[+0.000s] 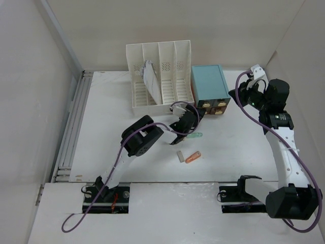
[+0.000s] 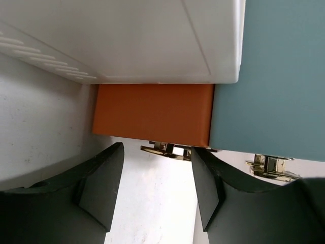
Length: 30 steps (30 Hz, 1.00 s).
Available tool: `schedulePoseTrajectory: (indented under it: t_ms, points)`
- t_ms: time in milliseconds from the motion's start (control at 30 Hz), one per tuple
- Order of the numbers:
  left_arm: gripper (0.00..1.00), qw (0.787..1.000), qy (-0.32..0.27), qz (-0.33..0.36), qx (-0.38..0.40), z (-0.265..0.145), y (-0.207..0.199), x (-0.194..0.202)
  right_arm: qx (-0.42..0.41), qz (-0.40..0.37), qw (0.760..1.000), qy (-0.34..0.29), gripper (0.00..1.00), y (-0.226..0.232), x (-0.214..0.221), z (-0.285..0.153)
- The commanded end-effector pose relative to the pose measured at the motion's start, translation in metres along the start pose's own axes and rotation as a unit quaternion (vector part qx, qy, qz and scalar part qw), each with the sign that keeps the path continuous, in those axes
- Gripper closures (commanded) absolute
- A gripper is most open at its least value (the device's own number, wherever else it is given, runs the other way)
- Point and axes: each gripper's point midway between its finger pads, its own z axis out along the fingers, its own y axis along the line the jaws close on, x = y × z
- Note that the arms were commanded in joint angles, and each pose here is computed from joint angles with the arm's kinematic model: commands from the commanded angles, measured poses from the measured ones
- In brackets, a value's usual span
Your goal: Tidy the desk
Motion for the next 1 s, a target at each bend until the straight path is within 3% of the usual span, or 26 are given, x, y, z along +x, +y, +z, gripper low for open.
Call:
schedulePoseTrajectory:
  t_ms: [0,167,433,967]
  points:
    - [0.48,0.998,-0.033,-0.03,0.047,0.008,-0.036,-0.018,0.01,-0.012,0.999,-0.028,0.87,-0.002,-0.016,-0.004]
    - [0.53,0.998,-0.032,-0.027,0.048,0.015,-0.037,-0.02,0.01,-0.012,0.999,-0.028,0.87,-0.002,-0.016,-0.004]
    - [0.71,0.998,-0.019,-0.031,0.06,0.014,-0.042,-0.015,0.01,-0.012,0.999,-0.028,0.87,-0.002,-0.016,-0.004]
    - [0.75,0.997,0.027,-0.02,0.069,-0.033,-0.026,0.016,0.004,-0.007,1.0,-0.022,0.87,-0.001,-0.01,-0.002]
